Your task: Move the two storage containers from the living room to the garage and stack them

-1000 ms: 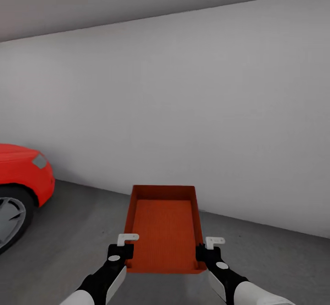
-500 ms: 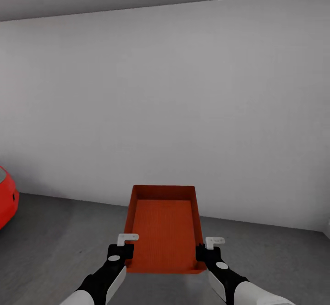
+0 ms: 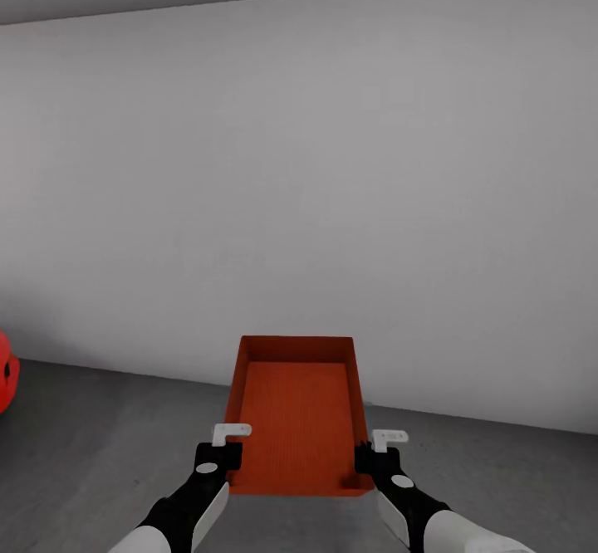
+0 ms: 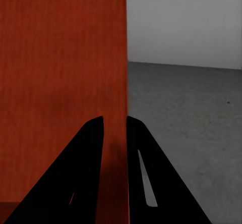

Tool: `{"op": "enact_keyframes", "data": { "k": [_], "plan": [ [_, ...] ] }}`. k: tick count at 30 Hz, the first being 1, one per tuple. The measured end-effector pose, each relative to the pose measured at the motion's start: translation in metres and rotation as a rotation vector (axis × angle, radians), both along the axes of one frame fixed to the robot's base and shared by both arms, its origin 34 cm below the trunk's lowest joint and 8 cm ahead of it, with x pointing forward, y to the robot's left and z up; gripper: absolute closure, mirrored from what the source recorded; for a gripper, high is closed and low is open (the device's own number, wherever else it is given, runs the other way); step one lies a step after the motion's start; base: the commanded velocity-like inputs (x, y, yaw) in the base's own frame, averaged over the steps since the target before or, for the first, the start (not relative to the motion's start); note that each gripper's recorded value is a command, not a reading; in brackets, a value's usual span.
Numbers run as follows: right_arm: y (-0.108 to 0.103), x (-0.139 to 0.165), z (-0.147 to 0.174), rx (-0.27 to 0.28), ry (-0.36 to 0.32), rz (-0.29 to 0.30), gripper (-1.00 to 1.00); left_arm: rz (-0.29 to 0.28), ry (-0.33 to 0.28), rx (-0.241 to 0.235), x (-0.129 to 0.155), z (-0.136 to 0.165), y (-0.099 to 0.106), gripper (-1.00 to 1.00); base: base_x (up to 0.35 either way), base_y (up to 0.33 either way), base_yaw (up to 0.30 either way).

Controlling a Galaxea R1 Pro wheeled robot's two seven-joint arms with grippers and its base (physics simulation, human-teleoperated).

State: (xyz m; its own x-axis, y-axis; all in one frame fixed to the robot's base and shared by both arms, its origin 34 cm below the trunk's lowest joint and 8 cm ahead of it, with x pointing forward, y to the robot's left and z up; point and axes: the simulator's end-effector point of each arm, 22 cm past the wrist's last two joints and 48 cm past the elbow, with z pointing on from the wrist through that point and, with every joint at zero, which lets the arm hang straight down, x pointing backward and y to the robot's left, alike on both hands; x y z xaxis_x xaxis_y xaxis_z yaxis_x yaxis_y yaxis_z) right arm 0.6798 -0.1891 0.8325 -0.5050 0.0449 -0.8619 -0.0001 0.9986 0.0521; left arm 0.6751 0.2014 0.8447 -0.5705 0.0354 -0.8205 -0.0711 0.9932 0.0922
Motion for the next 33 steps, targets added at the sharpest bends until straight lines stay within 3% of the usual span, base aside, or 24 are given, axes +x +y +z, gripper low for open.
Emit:
{"op": "enact_keyframes", "data": {
  "k": [25,33],
  "plan": [
    [0.0005,-0.0001,-0.0001,-0.001,0.001,0.000,1.00,0.000,0.001,0.001,0.0000,-0.0002,0.0006,1.00,0.322,0.123,-0.001],
    [0.0008,0.0000,0.0002,-0.005,0.000,-0.001,1.00,0.001,0.001,0.001,0.0001,-0.0001,0.0012,1.00,0.322,0.145,-0.202]
  ]
}}
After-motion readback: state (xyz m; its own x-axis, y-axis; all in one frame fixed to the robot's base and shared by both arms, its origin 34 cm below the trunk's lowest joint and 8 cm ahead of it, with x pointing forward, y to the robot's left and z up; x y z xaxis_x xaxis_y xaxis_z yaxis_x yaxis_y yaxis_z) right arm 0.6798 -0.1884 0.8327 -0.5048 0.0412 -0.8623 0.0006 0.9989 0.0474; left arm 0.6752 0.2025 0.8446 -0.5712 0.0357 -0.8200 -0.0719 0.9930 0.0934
